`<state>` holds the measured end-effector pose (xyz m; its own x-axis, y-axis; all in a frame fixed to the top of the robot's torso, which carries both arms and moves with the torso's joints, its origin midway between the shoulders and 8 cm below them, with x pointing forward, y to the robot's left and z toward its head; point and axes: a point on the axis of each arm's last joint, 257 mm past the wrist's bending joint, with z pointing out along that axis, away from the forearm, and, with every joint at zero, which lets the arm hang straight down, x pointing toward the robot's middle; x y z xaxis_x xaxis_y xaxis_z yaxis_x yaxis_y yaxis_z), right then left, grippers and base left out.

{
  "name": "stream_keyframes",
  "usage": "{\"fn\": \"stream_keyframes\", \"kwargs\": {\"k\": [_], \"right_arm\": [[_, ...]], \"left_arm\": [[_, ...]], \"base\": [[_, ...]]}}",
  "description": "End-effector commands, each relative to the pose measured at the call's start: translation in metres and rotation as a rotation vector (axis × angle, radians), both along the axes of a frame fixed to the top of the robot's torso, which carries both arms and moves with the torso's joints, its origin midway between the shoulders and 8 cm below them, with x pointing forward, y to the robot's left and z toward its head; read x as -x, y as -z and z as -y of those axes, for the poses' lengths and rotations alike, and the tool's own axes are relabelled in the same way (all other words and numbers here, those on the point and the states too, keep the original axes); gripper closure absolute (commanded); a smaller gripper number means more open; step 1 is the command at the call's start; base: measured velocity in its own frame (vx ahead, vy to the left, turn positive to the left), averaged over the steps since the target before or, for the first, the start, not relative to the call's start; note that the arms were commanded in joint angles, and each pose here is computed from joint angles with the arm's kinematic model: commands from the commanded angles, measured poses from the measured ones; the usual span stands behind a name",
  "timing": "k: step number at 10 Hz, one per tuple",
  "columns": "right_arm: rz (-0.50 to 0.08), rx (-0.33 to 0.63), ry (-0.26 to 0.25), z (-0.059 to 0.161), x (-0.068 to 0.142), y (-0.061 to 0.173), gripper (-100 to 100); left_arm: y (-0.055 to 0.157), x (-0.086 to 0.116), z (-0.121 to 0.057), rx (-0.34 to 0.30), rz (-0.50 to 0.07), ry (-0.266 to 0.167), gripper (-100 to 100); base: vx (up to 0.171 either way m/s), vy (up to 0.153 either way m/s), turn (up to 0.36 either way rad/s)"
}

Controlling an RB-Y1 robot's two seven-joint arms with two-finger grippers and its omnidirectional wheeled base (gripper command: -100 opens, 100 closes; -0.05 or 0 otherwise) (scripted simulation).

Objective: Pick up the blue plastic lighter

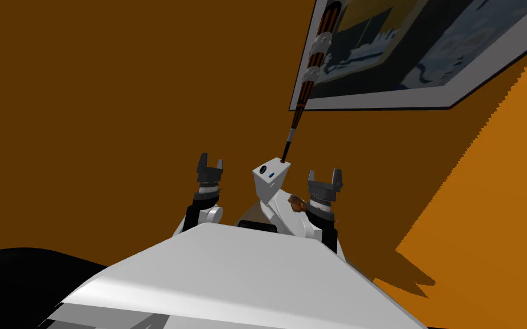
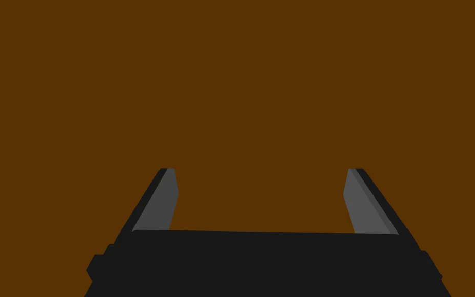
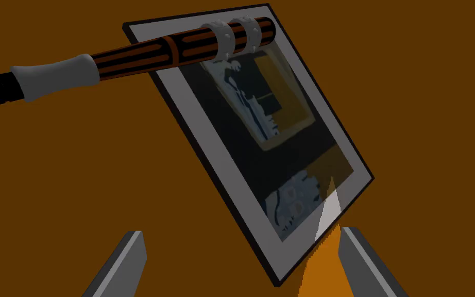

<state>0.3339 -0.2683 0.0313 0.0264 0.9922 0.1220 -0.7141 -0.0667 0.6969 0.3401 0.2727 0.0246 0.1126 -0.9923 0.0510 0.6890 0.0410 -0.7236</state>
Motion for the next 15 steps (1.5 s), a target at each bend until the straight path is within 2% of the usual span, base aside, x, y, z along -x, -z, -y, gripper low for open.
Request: {"fn": "stream_keyframes", "kwargs": {"k": [1, 4, 7, 8, 11, 12, 14, 15], "right_arm": [[-0.018, 0.035, -0.013, -0.004, -0.001, 0.008, -100], [-0.081, 0.136, -0.047, -0.015, -0.004, 0.039, -100], [-0.174, 0.264, -0.096, -0.027, -0.001, 0.088, -100], [-0.178, 0.266, -0.097, -0.027, -0.001, 0.09, -100], [-0.279, 0.411, -0.172, -0.038, 0.013, 0.147, -100], [-0.302, 0.42, -0.177, -0.036, 0.012, 0.158, -100], [-0.374, 0.518, -0.241, -0.041, 0.029, 0.198, -100], [-0.397, 0.532, -0.25, -0.037, 0.03, 0.209, -100]], "left_arm": [[0.0, 0.0, 0.0, 0.0, 0.0, 0.0, 0], [0.0, 0.0, 0.0, 0.0, 0.0, 0.0, 0], [0.0, 0.0, 0.0, 0.0, 0.0, 0.0, 0], [0.0, 0.0, 0.0, 0.0, 0.0, 0.0, 0], [0.0, 0.0, 0.0, 0.0, 0.0, 0.0, 0], [0.0, 0.0, 0.0, 0.0, 0.0, 0.0, 0], [0.0, 0.0, 0.0, 0.0, 0.0, 0.0, 0], [0.0, 0.0, 0.0, 0.0, 0.0, 0.0, 0]], "base": [[-0.016, -0.001, 0.066], [-0.044, -0.005, 0.104], [-0.07, -0.002, 0.173], [-0.046, -0.013, 0.07], [-0.049, -0.007, 0.218], [-0.046, -0.012, 0.11], [-0.044, 0.001, 0.265], [-0.034, -0.009, 0.09]]}}
